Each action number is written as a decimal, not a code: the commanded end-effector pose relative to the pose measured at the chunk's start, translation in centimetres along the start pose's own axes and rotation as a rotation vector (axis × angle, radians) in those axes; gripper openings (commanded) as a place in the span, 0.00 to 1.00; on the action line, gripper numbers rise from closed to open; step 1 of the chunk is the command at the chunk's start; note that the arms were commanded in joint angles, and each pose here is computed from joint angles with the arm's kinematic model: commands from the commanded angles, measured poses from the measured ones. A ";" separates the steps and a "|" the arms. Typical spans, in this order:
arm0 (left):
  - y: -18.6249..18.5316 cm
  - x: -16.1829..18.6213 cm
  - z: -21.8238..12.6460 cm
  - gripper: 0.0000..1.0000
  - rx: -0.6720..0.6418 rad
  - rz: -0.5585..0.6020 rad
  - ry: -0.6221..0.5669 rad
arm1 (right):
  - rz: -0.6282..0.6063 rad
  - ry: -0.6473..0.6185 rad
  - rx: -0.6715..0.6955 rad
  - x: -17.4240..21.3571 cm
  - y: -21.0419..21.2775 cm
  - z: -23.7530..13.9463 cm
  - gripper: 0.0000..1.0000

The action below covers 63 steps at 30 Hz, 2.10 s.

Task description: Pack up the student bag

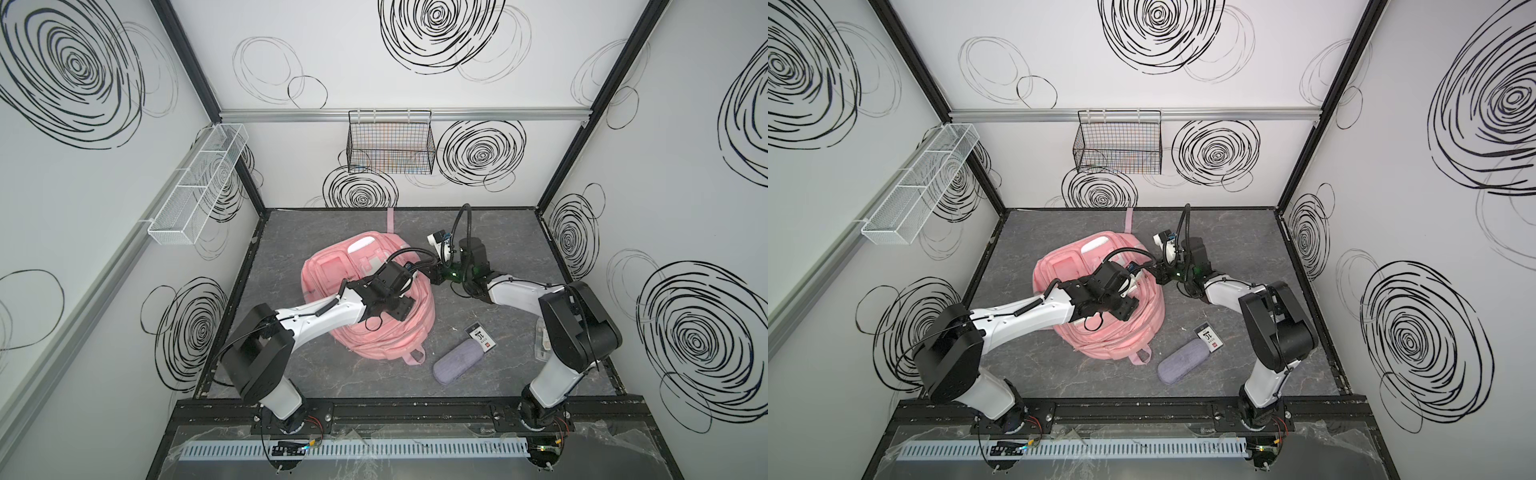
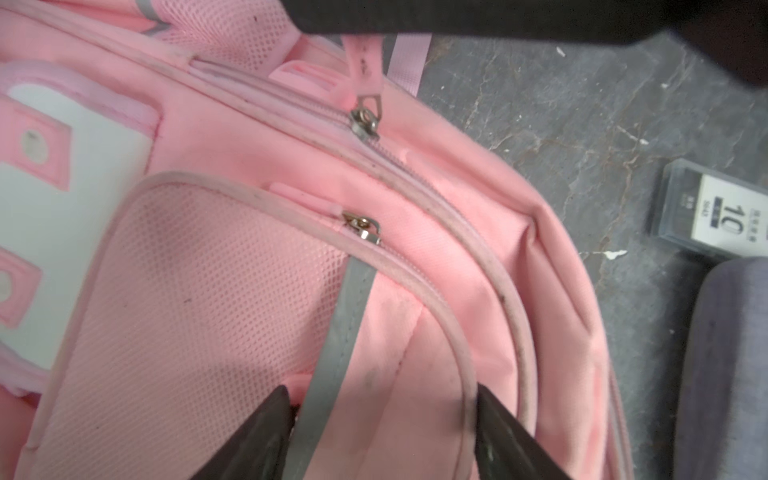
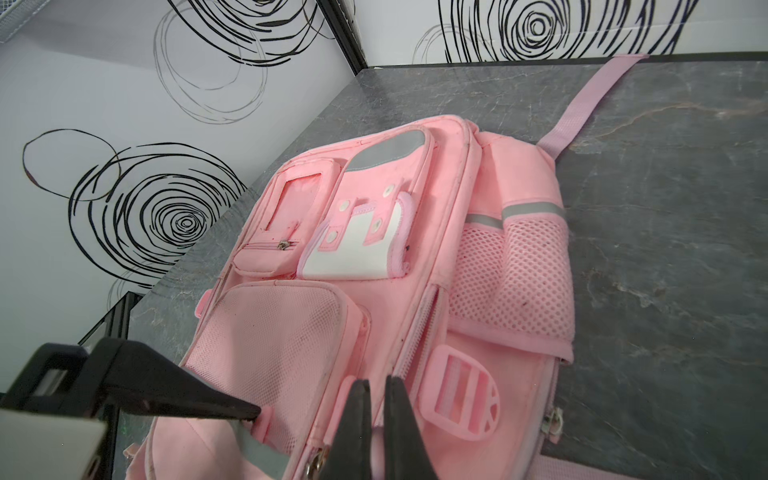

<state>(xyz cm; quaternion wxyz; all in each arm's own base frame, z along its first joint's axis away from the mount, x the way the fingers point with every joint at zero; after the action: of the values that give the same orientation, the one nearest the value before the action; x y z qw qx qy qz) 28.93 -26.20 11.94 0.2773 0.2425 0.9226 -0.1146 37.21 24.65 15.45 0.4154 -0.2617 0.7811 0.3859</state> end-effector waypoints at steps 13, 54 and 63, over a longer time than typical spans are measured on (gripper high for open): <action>2.5 -2.9 -0.8 0.00 -0.001 -0.234 -0.091 | -0.053 -0.153 -0.010 -2.5 2.0 -2.6 0.00; 7.7 -14.8 -9.9 0.00 0.187 -0.877 -0.504 | -0.170 -0.262 -0.142 5.6 18.4 -4.6 0.00; 8.0 -15.2 -10.0 0.00 0.186 -0.900 -0.508 | -0.231 -0.206 -0.215 7.8 22.4 -1.3 0.00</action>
<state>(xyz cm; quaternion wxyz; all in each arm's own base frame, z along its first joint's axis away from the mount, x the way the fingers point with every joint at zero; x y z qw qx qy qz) 36.65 -22.42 23.08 0.3149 -0.1589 0.8784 -0.3226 17.85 33.42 16.72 0.5030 -0.3234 0.6861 0.4144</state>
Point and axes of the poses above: each gripper's point midway between its finger pads, its own z axis out along the fingers, its own y axis along the line the jaws close on, x = y × z, the point moved 3 cm from there along -z, back along the fingers, and after that the axes turned 5 degrees about -z, right-handed, at the moved point
